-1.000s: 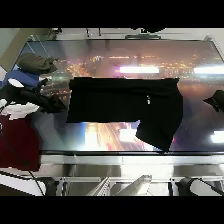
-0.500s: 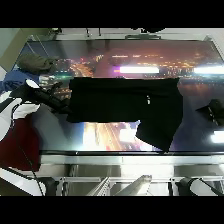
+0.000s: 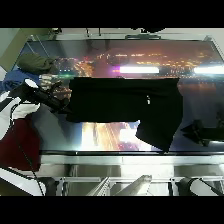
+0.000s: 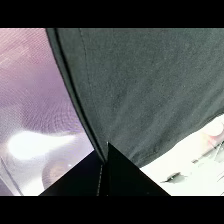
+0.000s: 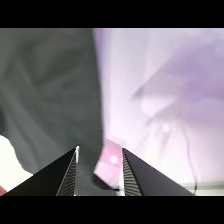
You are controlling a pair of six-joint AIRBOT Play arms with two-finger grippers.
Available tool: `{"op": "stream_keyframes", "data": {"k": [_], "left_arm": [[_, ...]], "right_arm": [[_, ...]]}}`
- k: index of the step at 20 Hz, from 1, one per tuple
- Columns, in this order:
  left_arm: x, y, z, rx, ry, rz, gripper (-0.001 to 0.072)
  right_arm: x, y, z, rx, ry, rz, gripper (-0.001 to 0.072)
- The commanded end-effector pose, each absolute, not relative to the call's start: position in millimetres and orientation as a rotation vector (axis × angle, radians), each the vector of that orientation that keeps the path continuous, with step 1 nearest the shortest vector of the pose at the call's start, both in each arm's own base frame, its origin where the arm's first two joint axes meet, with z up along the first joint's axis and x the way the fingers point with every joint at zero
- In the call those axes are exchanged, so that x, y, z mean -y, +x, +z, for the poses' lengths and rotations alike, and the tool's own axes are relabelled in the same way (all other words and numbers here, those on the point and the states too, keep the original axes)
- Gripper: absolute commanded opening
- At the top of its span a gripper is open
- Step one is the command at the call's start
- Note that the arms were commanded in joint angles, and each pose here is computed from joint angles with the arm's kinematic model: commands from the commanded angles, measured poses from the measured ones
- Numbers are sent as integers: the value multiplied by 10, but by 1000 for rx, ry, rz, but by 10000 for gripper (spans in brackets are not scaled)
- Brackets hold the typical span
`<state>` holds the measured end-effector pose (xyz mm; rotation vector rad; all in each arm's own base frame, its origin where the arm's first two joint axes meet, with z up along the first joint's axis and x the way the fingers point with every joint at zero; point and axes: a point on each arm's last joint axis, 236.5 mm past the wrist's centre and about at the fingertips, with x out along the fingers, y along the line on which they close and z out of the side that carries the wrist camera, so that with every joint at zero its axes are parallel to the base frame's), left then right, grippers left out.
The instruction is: Fold the shirts.
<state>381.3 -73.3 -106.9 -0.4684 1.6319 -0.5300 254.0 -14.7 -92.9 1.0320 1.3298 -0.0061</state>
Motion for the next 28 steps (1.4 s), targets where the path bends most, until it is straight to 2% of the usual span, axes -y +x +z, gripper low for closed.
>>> {"op": "stream_keyframes", "data": {"k": [1,6,7,8,10,12,17,19,21,23,28], "left_arm": [[750,3821,-1064,-1629,-467,-533,24],[755,3799,-1057,-1637,-468,-538,24],[756,3796,-1055,-1638,-469,-539,24],[758,3785,-1052,-1642,-469,-542,24],[749,3756,-1041,-1653,-474,-547,24],[689,3741,-1029,-1658,-491,-541,24],[474,3694,-992,-1675,-563,-504,23],[459,3692,-948,-1670,-577,-507,23],[536,3855,-797,-1601,-602,-541,23],[580,4122,-551,-1507,-614,-572,24],[600,4698,-144,-1376,-619,-607,23]], "right_arm": [[-79,2528,-1172,-1380,1040,20,326],[-468,2810,-1214,-1337,1096,142,321],[-437,2866,-1179,-1315,1101,143,284],[-376,2911,-1138,-1301,1089,145,162],[-232,2978,-1024,-1271,1069,148,123],[-113,3041,-898,-1240,1067,156,23],[34,3136,-798,-1203,1054,149,23],[-67,3265,-648,-1143,1076,217,23],[-170,3493,-422,-1069,1077,285,23],[-244,3760,-230,-1028,994,328,23],[-271,4688,168,-920,913,376,23]]}}
